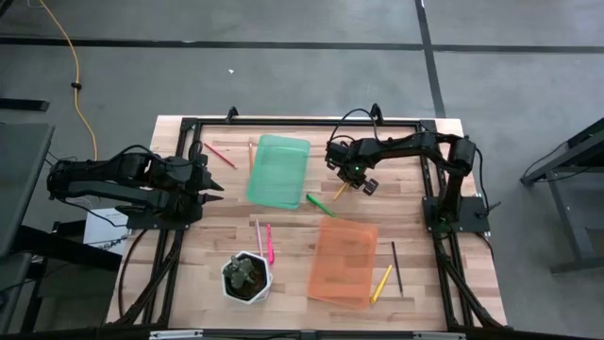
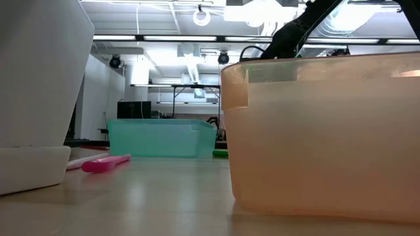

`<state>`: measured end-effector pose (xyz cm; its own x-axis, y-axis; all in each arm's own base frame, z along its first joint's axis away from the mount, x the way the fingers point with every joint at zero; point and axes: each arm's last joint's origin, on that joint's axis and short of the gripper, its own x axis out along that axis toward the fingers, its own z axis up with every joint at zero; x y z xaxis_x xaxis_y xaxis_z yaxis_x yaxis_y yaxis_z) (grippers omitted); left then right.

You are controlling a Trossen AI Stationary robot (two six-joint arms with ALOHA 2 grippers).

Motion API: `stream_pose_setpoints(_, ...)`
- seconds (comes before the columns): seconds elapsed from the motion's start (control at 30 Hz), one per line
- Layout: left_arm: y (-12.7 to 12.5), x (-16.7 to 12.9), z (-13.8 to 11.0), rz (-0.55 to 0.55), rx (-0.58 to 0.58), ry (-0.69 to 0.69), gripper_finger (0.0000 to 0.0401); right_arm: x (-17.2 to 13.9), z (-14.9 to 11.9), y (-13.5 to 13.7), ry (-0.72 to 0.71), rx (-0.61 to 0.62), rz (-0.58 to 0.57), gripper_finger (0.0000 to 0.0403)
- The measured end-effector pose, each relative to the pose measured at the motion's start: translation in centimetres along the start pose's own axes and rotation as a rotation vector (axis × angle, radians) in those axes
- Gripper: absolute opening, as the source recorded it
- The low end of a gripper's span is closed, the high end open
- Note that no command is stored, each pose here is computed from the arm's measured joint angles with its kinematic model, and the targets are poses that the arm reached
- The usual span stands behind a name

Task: Sort pens & pencils
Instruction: Put the yellow pencil into the green bin

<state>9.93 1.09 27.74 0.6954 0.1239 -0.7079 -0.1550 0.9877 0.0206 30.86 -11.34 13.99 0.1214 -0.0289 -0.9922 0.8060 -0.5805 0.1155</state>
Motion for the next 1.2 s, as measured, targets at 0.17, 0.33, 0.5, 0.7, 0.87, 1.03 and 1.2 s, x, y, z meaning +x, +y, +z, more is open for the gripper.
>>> stream_pose_setpoints(0.17, 0.0, 0.0, 0.0, 0.000, 0.000, 0.000, 0.0108, 0.0, 0.0, 0.0, 0.000, 0.000, 0.000, 0.0080)
stream_pose_setpoints(0.33, 0.0, 0.0, 0.0, 0.000, 0.000, 0.000, 0.0108, 0.0, 0.0, -0.1, 0.000, 0.000, -0.004, 0.0049)
stream_pose_setpoints(0.5, 0.0, 0.0, 0.0, 0.000, 0.000, 0.000, 0.0108, 0.0, 0.0, 0.0, 0.000, -0.008, -0.001, 0.0008)
stream_pose_setpoints(0.7, 0.0, 0.0, 0.0, 0.000, 0.000, 0.000, 0.0108, -0.1, -0.1, 0.2, 0.002, -0.015, 0.011, 0.0010)
stream_pose_setpoints(0.87, 0.0, 0.0, 0.0, 0.000, 0.000, 0.000, 0.0108, -1.1, -0.1, 1.4, -0.027, -0.056, 0.055, 0.0003)
stream_pose_setpoints(1.03, 0.0, 0.0, 0.0, 0.000, 0.002, 0.000, 0.0108, -2.1, 0.3, 2.5, -0.059, -0.082, 0.100, 0.0003)
stream_pose_setpoints(1.2, 0.0, 0.0, 0.0, 0.000, 0.004, 0.000, 0.0108, -3.3, 0.1, 3.5, -0.089, -0.124, 0.150, 0.0003)
